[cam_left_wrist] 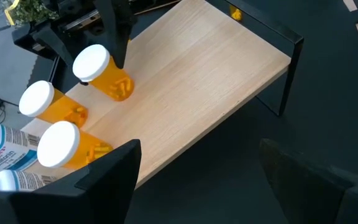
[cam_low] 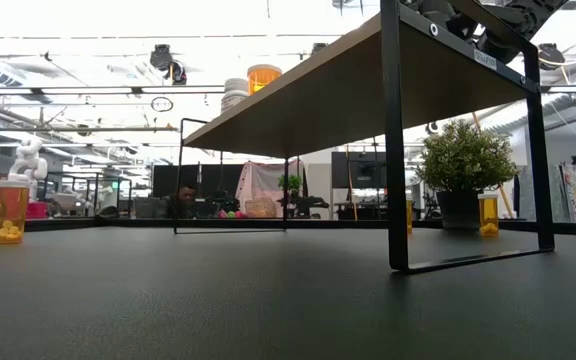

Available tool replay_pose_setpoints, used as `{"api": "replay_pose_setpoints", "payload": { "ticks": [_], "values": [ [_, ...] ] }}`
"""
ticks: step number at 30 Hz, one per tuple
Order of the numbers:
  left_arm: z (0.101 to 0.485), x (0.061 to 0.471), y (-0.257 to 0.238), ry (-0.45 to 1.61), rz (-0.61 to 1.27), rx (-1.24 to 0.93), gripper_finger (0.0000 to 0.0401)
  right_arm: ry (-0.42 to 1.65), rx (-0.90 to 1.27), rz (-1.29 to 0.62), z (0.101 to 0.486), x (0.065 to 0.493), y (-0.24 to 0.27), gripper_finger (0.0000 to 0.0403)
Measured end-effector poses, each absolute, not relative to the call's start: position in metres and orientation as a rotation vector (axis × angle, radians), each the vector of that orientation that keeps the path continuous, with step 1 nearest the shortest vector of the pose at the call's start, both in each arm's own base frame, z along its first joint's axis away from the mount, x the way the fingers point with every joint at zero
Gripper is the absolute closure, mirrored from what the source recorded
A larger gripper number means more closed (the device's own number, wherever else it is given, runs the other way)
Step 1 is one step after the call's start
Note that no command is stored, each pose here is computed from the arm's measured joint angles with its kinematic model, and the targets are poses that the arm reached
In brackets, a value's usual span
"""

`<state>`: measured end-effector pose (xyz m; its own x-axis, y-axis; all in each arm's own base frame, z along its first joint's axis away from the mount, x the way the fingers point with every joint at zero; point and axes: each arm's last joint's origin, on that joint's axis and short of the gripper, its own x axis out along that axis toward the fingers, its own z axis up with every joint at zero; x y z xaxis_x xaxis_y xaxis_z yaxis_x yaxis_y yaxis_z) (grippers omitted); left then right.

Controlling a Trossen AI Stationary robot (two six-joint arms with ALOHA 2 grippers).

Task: Pick and place medicine bottles onto shelf by color
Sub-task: Put the top orange capsule bottle on the shelf aligned with the orange capsule bottles, then put the orange capsule bottle on the shelf aligned with the other capsule bottles

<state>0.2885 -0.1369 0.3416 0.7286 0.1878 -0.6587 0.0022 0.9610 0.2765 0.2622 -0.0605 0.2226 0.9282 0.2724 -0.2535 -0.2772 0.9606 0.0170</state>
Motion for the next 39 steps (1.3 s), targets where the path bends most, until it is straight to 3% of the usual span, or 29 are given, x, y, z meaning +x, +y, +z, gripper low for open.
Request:
{"api": "replay_pose_setpoints", "payload": {
  "ticks": [31,39],
  "values": [
    [0.341,0.287,-0.138,0.757,0.102,0.269,0.0073,0.192,-0.042,0.201,0.258,0.238,-0.043,0.0164],
    [0.343,0.252,-0.17,0.819,0.025,0.124,0.0073,0.186,-0.055,0.141,0.275,0.216,-0.034,0.0164]
  ]
}}
